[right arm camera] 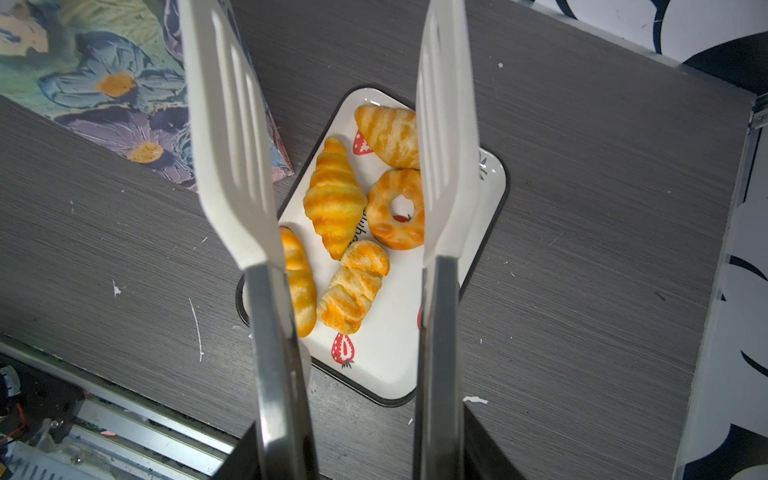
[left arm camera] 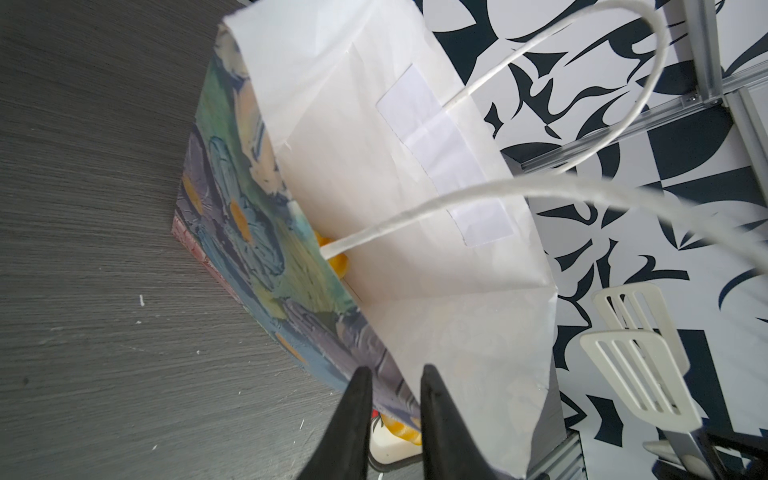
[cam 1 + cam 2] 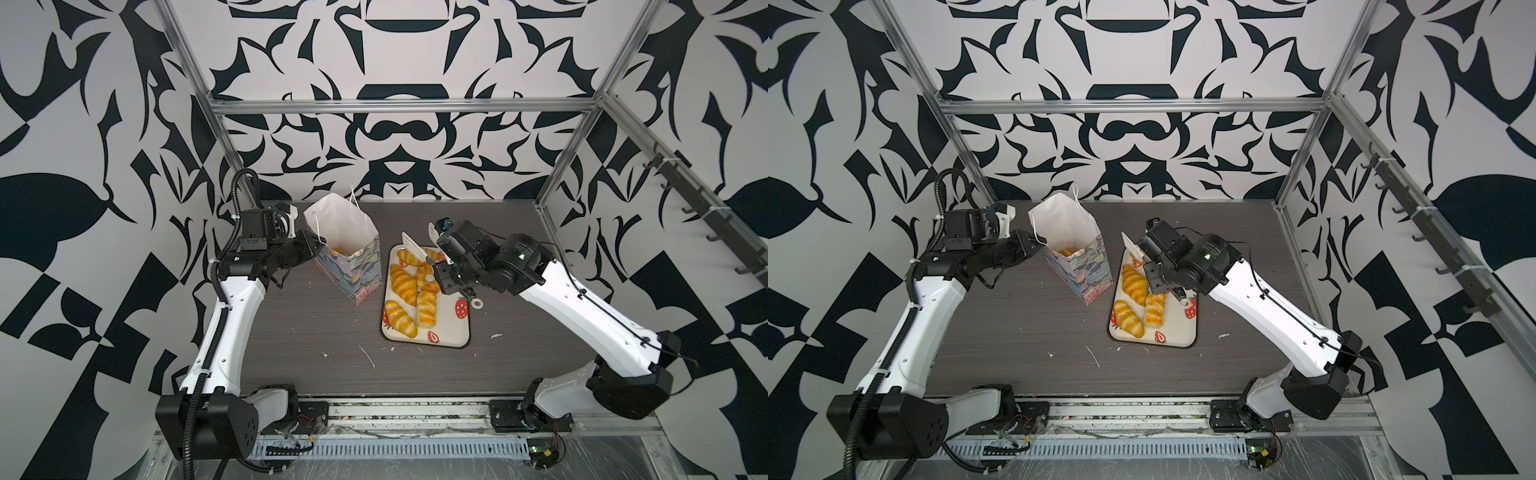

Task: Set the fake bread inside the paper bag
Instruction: 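Lift the empty tongs out of the bag and move back over the tray, then lower the tongs toward the twisted pastry on the tray's near side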

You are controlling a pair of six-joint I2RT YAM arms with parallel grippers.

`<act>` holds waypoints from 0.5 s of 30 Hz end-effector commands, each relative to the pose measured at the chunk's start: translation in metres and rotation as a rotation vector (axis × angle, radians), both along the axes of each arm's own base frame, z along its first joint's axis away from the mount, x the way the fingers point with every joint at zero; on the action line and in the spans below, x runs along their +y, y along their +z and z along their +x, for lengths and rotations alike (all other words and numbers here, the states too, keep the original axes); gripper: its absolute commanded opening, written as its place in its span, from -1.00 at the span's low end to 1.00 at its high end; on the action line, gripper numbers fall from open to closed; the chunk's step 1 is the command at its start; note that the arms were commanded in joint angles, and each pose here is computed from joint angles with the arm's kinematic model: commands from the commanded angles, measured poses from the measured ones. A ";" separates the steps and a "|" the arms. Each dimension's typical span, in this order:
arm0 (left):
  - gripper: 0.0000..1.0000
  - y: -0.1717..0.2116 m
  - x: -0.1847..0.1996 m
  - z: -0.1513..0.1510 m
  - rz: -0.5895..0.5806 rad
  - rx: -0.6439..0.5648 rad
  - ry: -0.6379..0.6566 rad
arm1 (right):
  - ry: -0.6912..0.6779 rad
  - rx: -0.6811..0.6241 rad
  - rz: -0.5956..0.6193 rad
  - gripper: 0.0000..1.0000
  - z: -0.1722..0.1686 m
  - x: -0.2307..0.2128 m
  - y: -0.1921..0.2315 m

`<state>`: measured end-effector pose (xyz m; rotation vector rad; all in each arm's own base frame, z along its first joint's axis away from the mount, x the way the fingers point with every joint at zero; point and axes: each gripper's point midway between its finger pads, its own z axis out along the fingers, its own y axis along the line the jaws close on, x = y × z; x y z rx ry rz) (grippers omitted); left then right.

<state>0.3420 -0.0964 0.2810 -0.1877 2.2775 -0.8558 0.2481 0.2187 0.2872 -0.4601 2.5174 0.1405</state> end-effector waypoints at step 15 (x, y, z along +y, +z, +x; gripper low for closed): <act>-0.50 0.008 -0.002 -0.003 -0.001 -0.017 -0.011 | -0.057 0.069 0.026 0.10 -0.014 -0.017 -0.035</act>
